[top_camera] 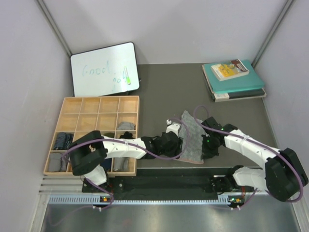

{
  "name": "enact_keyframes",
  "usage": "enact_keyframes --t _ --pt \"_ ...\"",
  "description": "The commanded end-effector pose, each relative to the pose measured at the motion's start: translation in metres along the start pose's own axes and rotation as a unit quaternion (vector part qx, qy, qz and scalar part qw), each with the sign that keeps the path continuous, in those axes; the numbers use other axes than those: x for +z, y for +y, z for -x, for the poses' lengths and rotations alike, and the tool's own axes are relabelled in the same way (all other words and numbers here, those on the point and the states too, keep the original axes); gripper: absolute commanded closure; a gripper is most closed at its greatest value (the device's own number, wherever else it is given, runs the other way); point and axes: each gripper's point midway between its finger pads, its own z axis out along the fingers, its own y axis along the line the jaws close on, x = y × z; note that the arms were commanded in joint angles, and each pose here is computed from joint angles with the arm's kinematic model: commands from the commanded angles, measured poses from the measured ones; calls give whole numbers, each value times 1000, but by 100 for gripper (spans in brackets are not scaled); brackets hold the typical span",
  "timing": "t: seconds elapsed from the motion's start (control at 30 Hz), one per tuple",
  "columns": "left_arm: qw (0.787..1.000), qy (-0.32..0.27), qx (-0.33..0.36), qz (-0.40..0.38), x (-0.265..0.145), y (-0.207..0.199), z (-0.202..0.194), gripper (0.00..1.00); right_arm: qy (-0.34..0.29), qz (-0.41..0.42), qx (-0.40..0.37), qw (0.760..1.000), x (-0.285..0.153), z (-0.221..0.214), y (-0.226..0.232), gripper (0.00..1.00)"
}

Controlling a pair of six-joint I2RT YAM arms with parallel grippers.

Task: Roll the underwear
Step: Fold the underwear at the center of the board.

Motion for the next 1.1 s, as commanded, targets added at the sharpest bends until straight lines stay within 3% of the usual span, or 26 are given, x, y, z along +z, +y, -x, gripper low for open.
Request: enact_keyframes --t 0.0,0.33,0.5,0.63,1.07 --pt "1000 10 -9 7 8 5 -8 39 -12 17 -13 1000 -15 16 16 100" --pt "999 36 -6 35 18 19 -24 42 -2 -5 -48 999 -26 31 34 100" --pt "999 32 -1 35 17 20 -23 43 -15 22 -63 998 -33 45 66 100" --pt "999 32 2 26 18 18 -25 50 -10 54 -75 996 -33 47 92 100" --pt "1000 11 1 10 21 9 -14 55 40 132 -83 987 12 25 149 100"
